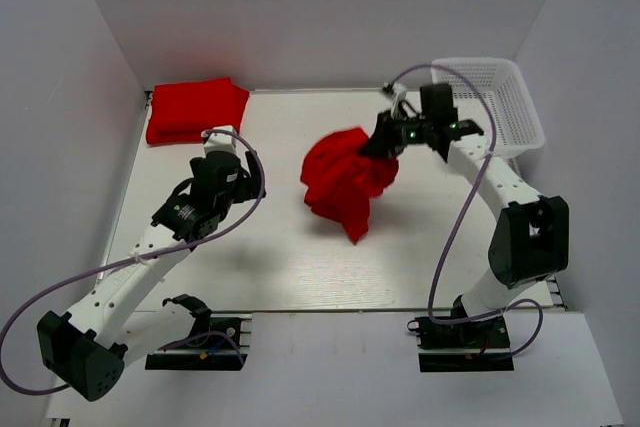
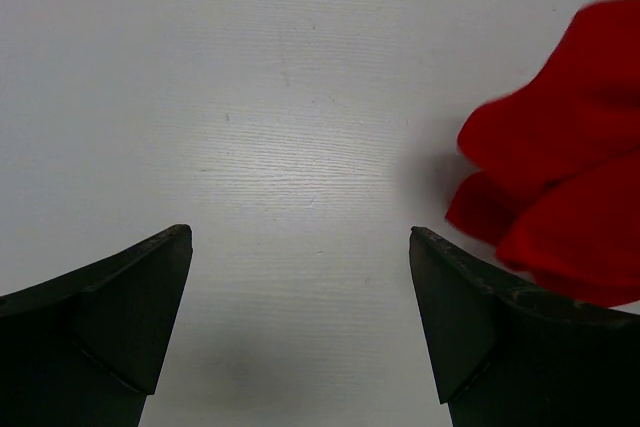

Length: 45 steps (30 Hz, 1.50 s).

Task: Fold and stack the t-shirts
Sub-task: Move the tshirt to the center of the board, then flatten out the tshirt

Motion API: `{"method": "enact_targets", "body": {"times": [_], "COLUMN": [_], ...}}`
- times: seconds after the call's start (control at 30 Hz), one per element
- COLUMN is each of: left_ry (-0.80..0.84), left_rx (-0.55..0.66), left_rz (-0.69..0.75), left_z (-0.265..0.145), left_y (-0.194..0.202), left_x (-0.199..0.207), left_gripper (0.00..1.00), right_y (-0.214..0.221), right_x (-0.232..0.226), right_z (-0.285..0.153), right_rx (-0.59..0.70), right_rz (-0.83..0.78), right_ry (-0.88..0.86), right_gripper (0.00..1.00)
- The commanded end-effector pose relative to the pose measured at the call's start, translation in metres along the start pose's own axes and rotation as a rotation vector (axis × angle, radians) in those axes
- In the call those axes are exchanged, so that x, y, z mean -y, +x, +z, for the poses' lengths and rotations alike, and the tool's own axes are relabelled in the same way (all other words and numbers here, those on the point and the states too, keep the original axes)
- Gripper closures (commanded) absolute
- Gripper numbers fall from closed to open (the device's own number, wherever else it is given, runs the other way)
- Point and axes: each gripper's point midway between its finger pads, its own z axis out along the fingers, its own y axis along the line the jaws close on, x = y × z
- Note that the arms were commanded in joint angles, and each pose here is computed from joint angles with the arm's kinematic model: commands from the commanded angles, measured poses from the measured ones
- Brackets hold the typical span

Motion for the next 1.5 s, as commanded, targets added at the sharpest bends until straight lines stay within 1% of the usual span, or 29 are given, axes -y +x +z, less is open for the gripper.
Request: {"method": "enact_targets", "body": {"times": [0.0,0.07,0.1,0.13,0.23,0.3,0.37,0.43,0.47,0.5,0.53,0.57,0.6,0.63,0.67,0.7,0.73,0.77,0.83,0.97,1.0,1.03,1.13,1.17,1.2,1.23,1.33,1.4,1.47], "left_ry": [0.004,0.014,0.035,0.048,0.120,0.177,0.218,0.280,0.296,0.340,0.381,0.434,0.473,0.497,0.521,0.542,0.541,0.581,0.609,0.694,0.700,0.703,0.665,0.640,0.625,0.620,0.583,0.549,0.523], "left_rx": [-0.003,-0.006,-0.029,-0.042,-0.092,-0.110,-0.161,-0.185,-0.214,-0.239,-0.236,-0.258,-0.255,-0.259,-0.254,-0.255,-0.256,-0.250,-0.249,-0.264,-0.303,-0.312,-0.328,-0.344,-0.322,-0.325,-0.348,-0.343,-0.384], "left_rz": [-0.032,-0.033,-0.012,0.011,0.072,0.108,0.159,0.166,0.185,0.196,0.206,0.226,0.238,0.247,0.243,0.260,0.260,0.272,0.286,0.339,0.357,0.380,0.405,0.411,0.419,0.429,0.465,0.479,0.504], "left_z": [-0.004,-0.003,0.000,0.003,0.011,0.016,0.026,0.033,0.040,0.041,0.041,0.042,0.038,0.039,0.038,0.036,0.038,0.034,0.036,0.035,0.037,0.040,0.045,0.048,0.049,0.050,0.060,0.067,0.072], "left_y": [0.007,0.009,0.014,0.019,0.030,0.034,0.048,0.055,0.062,0.068,0.067,0.074,0.074,0.076,0.075,0.075,0.074,0.074,0.073,0.077,0.089,0.094,0.098,0.102,0.097,0.100,0.111,0.112,0.125], "left_x": [-0.003,-0.001,0.002,0.004,0.019,0.032,0.041,0.054,0.059,0.067,0.077,0.085,0.093,0.097,0.101,0.107,0.108,0.116,0.126,0.157,0.163,0.170,0.173,0.169,0.172,0.175,0.176,0.177,0.175], "left_gripper": [0.00,0.00,0.00,0.00,0.00,0.00,0.00,0.00,0.00,0.00,0.00,0.00,0.00,0.00,0.00,0.00,0.00,0.00,0.00,0.00,0.02,0.05,0.08,0.09,0.09,0.12,0.14,0.20,0.30], "right_y": [0.063,0.087,0.104,0.116,0.115,0.099,0.085,0.074,0.076,0.076,0.076,0.084,0.087,0.090,0.108,0.101,0.103,0.116,0.113,0.130,0.137,0.144,0.155,0.172,0.175,0.169,0.179,0.182,0.183], "right_x": [0.031,0.043,0.048,0.053,0.057,0.064,0.069,0.077,0.074,0.087,0.088,0.086,0.089,0.089,0.089,0.082,0.080,0.082,0.074,0.070,0.070,0.069,0.068,0.068,0.066,0.063,0.064,0.066,0.064], "right_z": [0.018,0.024,0.027,0.026,0.021,0.007,-0.012,-0.028,-0.041,-0.056,-0.068,-0.076,-0.089,-0.095,-0.098,-0.107,-0.111,-0.114,-0.121,-0.124,-0.124,-0.122,-0.117,-0.113,-0.110,-0.108,-0.106,-0.106,-0.103], "right_rx": [-0.080,-0.122,-0.155,-0.198,-0.196,-0.146,-0.117,-0.095,-0.109,-0.091,-0.080,-0.083,-0.061,-0.055,-0.086,-0.046,-0.035,-0.051,0.001,0.002,0.001,0.019,0.038,0.007,0.013,0.048,0.040,0.032,0.029], "right_rz": [0.056,0.087,0.118,0.131,0.114,0.106,0.087,0.111,0.135,0.168,0.169,0.194,0.208,0.217,0.223,0.204,0.212,0.226,0.241,0.268,0.288,0.311,0.338,0.352,0.357,0.354,0.370,0.376,0.382], "right_ry": [0.093,0.149,0.165,0.208,0.269,0.372,0.486,0.597,0.648,0.776,0.833,0.867,0.935,0.957,0.975,0.978,0.989,1.013,1.015,1.017,1.020,1.011,0.985,0.968,0.953,0.928,0.924,0.930,0.920], "right_gripper": [0.76,0.51,0.15,0.10,0.10,0.10,0.10,0.10,0.10,0.10,0.10,0.10,0.10,0.10,0.10,0.10,0.10,0.10,0.10,0.10,0.10,0.10,0.10,0.10,0.10,0.10,0.10,0.10,0.10]}}
